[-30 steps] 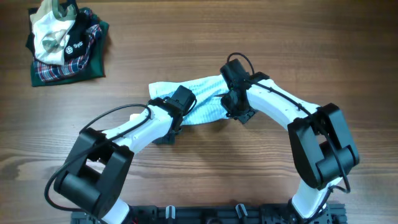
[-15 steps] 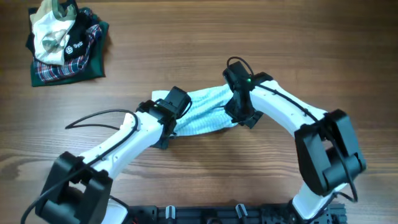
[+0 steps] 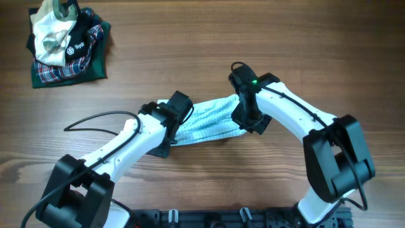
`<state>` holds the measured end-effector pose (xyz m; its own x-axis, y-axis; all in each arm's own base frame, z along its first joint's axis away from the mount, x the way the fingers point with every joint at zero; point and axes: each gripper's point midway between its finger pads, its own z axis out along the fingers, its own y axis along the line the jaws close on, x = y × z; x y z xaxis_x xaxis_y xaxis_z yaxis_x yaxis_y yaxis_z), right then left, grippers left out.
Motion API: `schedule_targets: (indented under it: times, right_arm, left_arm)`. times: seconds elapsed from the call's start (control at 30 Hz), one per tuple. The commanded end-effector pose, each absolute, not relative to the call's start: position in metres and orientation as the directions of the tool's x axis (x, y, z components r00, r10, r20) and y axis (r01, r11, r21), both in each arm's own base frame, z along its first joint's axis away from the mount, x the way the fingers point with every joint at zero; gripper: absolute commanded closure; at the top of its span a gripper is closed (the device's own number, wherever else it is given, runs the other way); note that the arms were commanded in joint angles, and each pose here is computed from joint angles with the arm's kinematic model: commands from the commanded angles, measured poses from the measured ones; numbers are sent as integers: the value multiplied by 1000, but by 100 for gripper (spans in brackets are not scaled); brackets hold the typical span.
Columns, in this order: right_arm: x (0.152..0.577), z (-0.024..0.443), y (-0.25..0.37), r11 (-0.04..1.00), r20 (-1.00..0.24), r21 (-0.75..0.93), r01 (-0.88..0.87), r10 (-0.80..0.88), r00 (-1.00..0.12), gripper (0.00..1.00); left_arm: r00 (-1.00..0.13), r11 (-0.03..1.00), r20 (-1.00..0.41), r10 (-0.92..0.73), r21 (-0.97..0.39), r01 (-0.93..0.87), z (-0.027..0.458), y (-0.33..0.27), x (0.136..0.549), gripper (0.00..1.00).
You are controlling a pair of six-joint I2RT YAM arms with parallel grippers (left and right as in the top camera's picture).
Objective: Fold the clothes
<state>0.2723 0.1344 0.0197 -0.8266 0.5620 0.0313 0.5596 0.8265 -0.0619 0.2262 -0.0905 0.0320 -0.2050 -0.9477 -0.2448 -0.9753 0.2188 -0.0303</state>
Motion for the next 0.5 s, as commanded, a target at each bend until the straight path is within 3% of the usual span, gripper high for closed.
schedule_targets:
  times: [0.0, 0.23, 0.47]
  right_arm:
    - [273, 41, 132, 832, -5, -20, 554, 554, -833, 96]
    - [265, 77, 128, 832, -37, 37, 553, 554, -831, 96]
    - [252, 90, 122, 833, -31, 25, 553, 554, -832, 96]
  left_arm:
    - [-215, 224, -228, -950, -17, -974, 33, -90, 221, 96]
    - [-221, 223, -222, -950, 14, -975, 42, -86, 208, 96]
    - [-195, 223, -222, -955, -108, -969, 83, -75, 203, 96]
